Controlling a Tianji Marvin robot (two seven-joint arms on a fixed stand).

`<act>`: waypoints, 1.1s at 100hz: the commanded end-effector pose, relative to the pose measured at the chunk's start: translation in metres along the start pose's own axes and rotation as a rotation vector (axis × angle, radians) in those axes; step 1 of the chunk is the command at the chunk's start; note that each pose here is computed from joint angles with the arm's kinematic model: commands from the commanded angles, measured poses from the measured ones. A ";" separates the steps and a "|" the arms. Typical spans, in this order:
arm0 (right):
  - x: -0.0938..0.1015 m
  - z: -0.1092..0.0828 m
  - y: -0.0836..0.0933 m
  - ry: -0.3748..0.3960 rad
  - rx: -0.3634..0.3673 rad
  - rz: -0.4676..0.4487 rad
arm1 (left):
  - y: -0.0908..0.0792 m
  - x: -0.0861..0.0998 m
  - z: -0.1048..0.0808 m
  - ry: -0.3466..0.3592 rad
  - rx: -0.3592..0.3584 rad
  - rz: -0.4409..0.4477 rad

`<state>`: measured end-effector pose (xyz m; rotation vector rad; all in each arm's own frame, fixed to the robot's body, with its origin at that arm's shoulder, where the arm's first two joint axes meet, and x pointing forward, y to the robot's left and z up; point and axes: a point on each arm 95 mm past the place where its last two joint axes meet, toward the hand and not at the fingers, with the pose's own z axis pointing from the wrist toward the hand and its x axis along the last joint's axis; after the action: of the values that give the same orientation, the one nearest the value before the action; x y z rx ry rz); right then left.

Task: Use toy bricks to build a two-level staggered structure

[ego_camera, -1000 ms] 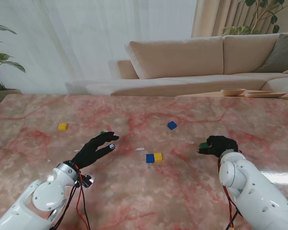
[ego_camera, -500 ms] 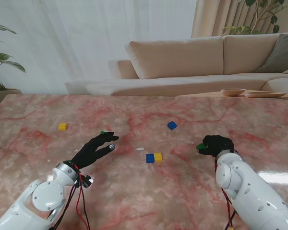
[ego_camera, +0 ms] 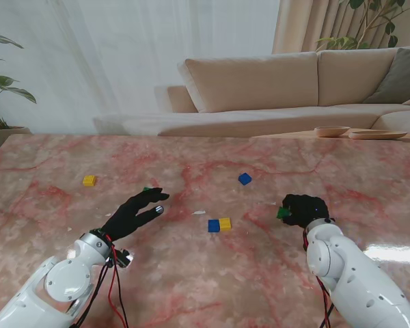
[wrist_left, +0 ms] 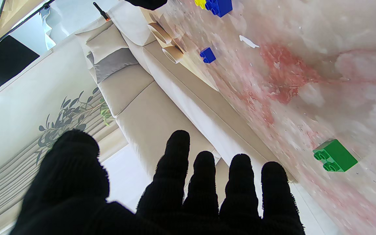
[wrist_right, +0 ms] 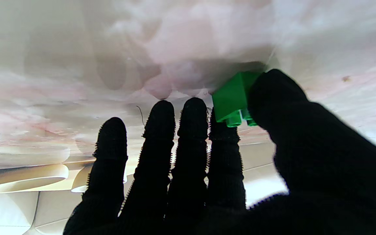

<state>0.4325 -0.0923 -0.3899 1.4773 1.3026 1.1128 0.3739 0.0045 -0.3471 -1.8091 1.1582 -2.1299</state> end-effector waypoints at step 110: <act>0.086 -0.041 -0.015 0.259 -0.051 0.061 | 0.007 0.009 -0.004 0.029 0.003 0.019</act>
<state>0.3991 -0.0162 -0.3809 1.3620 1.3772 1.3854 0.3675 -0.0007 -0.3417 -1.7643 1.1657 -2.1496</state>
